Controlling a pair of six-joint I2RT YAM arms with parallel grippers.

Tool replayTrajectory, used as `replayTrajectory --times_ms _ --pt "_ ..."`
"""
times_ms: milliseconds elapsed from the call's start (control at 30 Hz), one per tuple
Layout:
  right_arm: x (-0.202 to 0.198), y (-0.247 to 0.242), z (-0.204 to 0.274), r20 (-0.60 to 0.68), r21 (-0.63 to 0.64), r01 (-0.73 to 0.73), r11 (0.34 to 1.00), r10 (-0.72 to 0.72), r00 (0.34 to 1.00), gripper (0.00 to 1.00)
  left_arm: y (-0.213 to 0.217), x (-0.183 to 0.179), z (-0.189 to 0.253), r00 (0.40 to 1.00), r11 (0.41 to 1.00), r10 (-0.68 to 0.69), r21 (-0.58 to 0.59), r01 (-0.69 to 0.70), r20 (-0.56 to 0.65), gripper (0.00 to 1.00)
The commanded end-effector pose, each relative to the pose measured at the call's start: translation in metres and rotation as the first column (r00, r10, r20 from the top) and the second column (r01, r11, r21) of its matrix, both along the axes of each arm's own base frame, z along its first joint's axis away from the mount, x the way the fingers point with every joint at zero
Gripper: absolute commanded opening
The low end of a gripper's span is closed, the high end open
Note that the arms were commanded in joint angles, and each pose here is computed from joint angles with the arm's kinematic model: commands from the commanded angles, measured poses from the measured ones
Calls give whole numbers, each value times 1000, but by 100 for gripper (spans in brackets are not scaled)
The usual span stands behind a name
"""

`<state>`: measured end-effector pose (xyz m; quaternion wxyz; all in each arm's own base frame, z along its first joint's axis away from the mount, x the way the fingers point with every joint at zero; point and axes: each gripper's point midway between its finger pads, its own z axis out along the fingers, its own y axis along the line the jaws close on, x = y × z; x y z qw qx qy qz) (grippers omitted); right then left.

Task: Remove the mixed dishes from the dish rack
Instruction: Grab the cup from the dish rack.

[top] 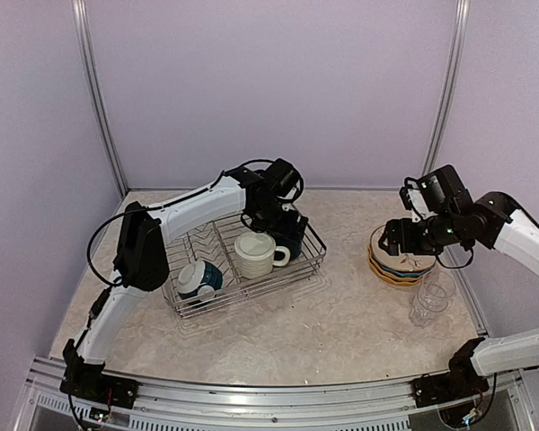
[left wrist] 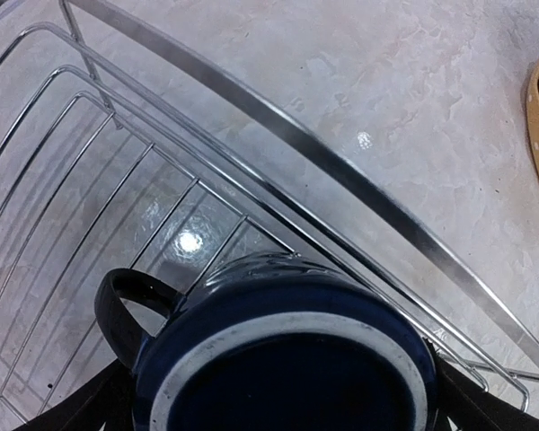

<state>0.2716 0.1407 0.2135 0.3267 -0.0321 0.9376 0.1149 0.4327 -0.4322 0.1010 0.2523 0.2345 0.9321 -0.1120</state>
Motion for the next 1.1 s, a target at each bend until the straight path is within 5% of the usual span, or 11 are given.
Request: replayTrajectory --times_ms 0,133,333,767,1067 --pt "4 3 -4 -4 8 -10 1000 10 1000 82 12 -1 -23 996 995 85 63 -83 -28 99" --pt "5 5 -4 -4 17 -12 1000 12 1000 82 15 5 -24 995 992 101 74 -101 -6 97" --pt "5 7 -4 -4 30 -12 999 12 1000 82 11 13 -18 996 996 83 38 -83 11 80" --pt "14 23 2 30 103 -41 994 38 999 82 31 19 33 995 995 87 -46 -85 45 29" --pt "25 38 13 69 164 -66 984 55 996 83 51 26 98 993 973 96 -215 -81 64 18"
